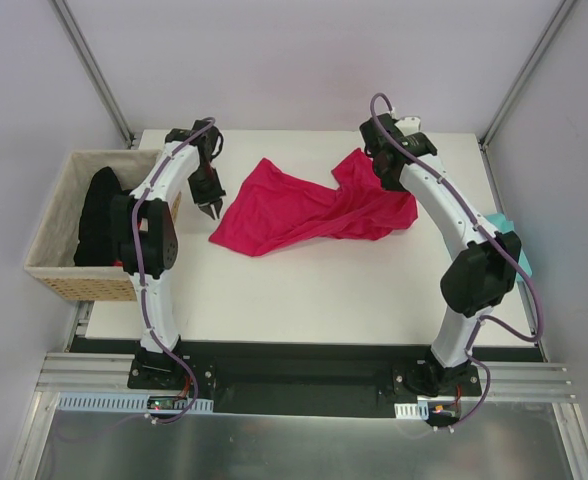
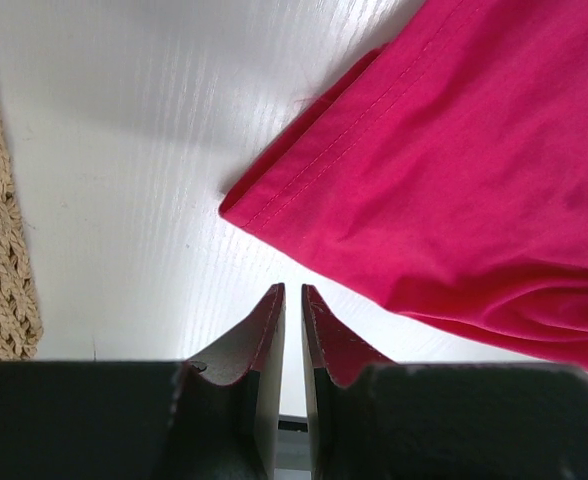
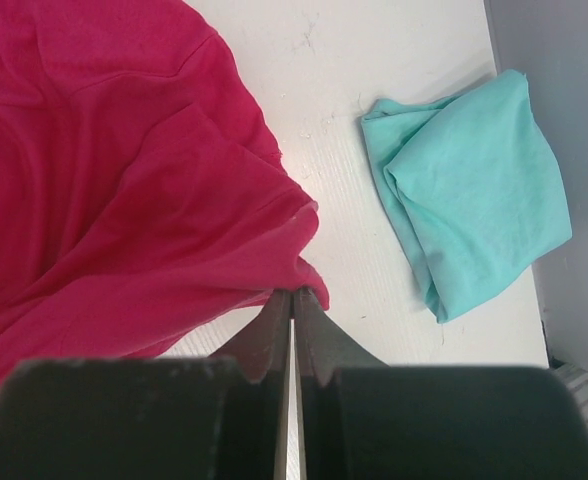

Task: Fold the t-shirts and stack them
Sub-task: Flatten out the tshirt

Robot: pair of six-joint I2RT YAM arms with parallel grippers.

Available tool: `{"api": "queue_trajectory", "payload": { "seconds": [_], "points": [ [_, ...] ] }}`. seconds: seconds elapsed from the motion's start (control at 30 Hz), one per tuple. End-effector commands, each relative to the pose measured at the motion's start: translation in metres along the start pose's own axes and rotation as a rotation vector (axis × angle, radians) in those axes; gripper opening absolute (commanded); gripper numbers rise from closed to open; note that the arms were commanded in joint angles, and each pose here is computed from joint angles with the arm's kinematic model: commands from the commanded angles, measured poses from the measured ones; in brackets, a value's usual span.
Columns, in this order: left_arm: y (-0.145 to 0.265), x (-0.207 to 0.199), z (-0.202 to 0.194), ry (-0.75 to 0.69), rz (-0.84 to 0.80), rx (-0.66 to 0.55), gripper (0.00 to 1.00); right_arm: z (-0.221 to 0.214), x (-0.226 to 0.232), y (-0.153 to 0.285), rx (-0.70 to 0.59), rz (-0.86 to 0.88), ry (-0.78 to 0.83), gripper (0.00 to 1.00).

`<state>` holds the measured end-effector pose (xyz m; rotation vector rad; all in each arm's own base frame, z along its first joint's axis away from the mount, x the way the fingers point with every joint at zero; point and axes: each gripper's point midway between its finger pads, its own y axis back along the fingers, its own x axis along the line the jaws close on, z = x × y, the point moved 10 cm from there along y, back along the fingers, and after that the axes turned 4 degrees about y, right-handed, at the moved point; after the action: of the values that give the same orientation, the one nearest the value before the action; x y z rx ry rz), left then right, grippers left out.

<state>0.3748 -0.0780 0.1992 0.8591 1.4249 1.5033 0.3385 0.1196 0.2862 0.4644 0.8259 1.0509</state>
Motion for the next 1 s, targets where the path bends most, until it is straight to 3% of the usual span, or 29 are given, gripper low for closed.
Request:
{"api": "queue_trajectory", "payload": {
  "seconds": [0.0,0.5,0.97],
  "points": [
    [0.018,0.005,-0.011,-0.023,0.012,-0.040,0.11,0.013,-0.008,0.004,-0.040,-0.036,0.007,0.01],
    [-0.010,0.011,-0.018,-0.022,0.062,0.023,0.11,0.027,-0.008,0.007,-0.060,-0.019,-0.002,0.01],
    [-0.047,0.013,-0.021,-0.058,0.084,0.114,0.22,0.029,-0.008,0.008,-0.057,-0.007,-0.004,0.01]
  ]
}}
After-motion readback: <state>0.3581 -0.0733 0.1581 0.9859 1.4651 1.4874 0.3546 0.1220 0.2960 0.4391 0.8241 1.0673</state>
